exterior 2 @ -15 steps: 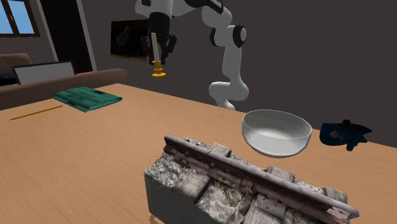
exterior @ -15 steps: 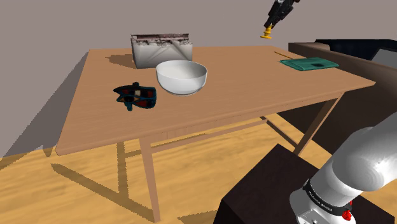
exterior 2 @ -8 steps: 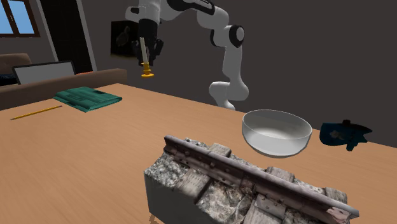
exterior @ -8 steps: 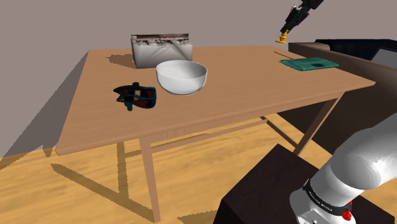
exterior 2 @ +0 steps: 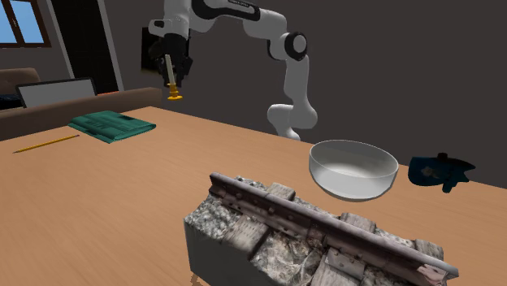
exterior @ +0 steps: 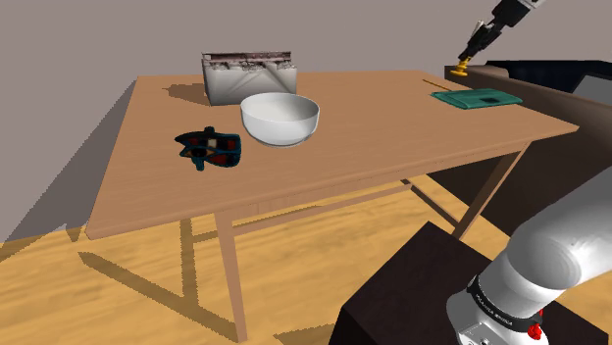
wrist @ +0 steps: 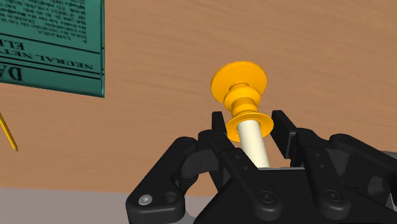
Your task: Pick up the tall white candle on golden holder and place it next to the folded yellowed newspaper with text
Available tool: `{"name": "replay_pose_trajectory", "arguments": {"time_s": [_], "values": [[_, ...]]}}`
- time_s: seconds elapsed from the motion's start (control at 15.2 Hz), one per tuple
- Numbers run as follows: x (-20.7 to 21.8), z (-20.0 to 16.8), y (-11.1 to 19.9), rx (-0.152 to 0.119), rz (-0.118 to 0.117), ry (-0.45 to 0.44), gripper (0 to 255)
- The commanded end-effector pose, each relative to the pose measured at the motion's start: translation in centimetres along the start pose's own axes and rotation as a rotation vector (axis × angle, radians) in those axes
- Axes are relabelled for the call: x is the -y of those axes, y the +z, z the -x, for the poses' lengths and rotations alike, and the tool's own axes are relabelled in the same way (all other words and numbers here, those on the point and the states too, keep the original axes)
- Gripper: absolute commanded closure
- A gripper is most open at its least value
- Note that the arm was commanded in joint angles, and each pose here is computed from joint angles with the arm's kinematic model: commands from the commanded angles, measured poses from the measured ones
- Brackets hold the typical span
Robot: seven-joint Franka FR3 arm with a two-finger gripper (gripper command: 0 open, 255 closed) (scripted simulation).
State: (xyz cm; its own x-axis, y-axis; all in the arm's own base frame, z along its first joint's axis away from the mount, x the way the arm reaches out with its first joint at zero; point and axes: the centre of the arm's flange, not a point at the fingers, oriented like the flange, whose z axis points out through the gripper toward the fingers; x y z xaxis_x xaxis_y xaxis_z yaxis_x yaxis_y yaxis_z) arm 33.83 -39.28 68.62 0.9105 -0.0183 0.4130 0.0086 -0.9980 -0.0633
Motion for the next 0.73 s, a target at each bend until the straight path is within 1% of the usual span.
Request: {"name": "replay_pose_trajectory", "arguments": {"time_s": [0.0, 0.66], "values": [[-2.3, 1.1, -0.5, 0.000, 0.001, -0.002, 255], [-13.6, 7.8, -1.8, 0.000, 0.001, -0.002, 255]]}}
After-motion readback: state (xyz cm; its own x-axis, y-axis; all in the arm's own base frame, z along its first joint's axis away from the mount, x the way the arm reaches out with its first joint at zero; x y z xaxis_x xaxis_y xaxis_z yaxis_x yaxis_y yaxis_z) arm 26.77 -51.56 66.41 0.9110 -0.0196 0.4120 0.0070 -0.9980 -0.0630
